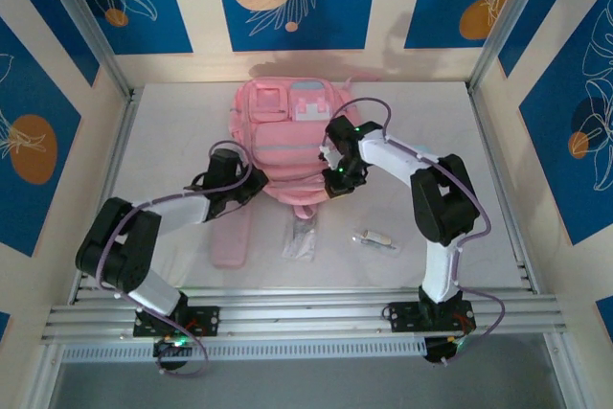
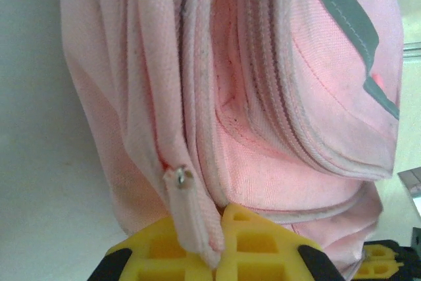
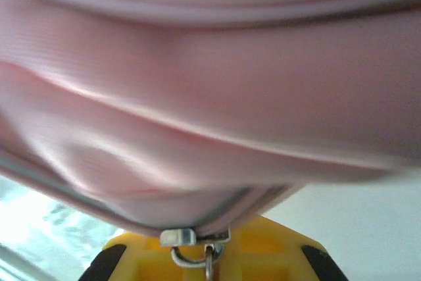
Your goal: Pack the student bag
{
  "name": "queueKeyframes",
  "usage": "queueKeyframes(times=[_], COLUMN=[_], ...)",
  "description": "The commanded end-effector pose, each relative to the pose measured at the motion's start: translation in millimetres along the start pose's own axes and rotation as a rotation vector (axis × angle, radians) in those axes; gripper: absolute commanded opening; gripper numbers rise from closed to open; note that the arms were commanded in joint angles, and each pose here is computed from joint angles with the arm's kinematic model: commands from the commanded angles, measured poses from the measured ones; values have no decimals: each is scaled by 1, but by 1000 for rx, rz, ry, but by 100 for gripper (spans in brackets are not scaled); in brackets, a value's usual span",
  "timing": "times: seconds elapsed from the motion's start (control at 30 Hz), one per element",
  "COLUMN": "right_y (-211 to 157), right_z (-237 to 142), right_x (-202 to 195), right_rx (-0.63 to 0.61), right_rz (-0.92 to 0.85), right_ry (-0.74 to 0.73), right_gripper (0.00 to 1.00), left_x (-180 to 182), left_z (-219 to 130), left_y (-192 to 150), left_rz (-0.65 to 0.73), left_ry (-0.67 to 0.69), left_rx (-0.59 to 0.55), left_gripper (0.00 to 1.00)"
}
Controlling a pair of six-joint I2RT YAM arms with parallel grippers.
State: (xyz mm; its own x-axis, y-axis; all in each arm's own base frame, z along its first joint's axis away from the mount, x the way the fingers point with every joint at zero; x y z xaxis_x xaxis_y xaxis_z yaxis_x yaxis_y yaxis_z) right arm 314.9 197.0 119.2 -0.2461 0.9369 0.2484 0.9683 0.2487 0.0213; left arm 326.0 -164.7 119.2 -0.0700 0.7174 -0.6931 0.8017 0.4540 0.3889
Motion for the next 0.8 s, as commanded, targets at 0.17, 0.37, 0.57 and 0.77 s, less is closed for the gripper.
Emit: queueKeyframes(times=[0.17,0.37,0.57,0.77], right_y=[26,44,65,71], right_z=[-6,11,12,16], right_x=[-7,67,113,142], right_rx=[-92,-255,-341,-342], right_rz=[-336,-592,-656,-658], right_ry=[-125,12,78,152], right_gripper=[0,0,0,0], left_x=[13,-3,-11,-9], left_z=[-26,-41,-58,-57], left_y=[68,81,61,30], left_rz=[118,121,29,-62], left_ry=[159,164,110,93], left_rx=[-164,-190,-126,-67], left_gripper=[0,34,69,76])
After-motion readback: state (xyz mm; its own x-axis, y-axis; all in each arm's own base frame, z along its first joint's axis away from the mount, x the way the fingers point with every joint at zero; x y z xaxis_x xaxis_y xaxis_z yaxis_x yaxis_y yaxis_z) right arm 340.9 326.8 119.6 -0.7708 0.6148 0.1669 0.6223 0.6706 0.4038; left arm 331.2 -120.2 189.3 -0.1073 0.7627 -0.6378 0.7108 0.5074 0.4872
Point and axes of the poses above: each hand's point on the last joint's axis, 136 mm out from that joint toward the fingers, its own z axis out along the fingers, its own x axis along the line the jaws close on, y = z × x, the point moved 6 cm from there along -z, back along the fingers, and after that the axes turned 10 degrees about z, right-handed, at the moved point
